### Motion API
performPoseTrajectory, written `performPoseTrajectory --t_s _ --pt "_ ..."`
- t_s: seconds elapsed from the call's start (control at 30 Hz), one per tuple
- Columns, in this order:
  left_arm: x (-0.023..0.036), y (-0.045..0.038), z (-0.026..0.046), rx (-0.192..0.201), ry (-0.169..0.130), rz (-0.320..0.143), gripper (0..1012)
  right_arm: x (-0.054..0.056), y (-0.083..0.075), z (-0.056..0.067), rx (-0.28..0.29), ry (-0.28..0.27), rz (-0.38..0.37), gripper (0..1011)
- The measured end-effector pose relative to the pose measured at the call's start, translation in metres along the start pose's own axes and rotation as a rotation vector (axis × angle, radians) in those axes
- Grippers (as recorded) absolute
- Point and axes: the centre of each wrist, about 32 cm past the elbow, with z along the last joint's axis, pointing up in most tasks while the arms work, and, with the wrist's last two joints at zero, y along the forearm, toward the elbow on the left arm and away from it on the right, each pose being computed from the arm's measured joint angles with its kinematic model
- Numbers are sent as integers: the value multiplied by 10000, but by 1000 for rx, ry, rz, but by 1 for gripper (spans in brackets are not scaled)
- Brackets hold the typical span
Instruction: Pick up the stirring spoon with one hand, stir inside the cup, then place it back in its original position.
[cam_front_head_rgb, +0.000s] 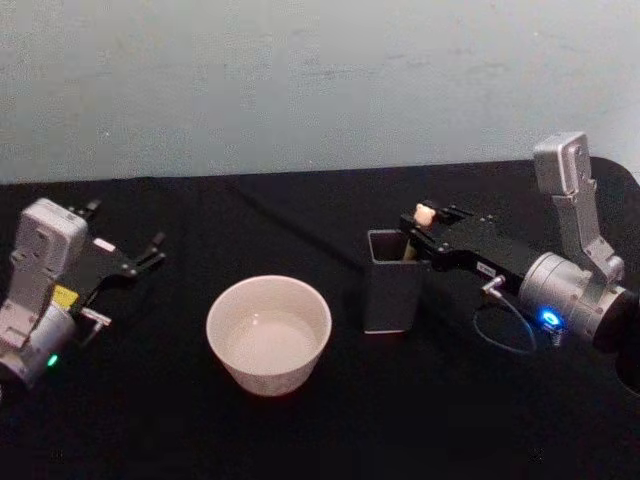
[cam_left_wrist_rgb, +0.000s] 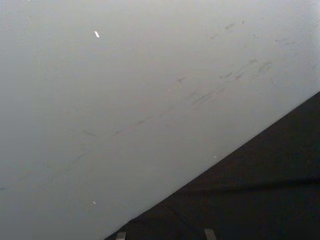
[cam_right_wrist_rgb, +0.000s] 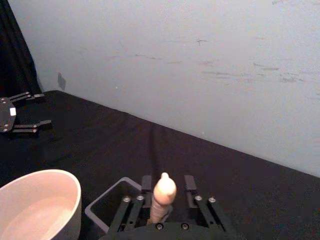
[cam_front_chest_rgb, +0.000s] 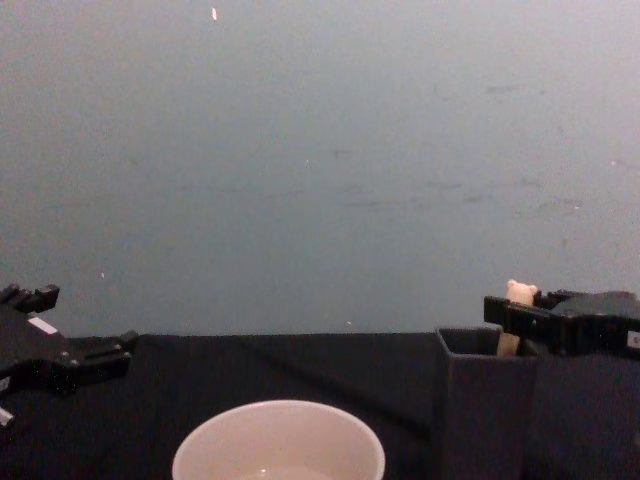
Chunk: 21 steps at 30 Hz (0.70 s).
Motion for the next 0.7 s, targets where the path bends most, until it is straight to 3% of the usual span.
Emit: performPoseTrajectory --t_s 0.23,0.7 --pt "0 0 0 0 0 0 1001 0 0 0 1 0 0 237" --pt "0 0 0 0 0 0 1001 0 0 0 1 1 0 224"
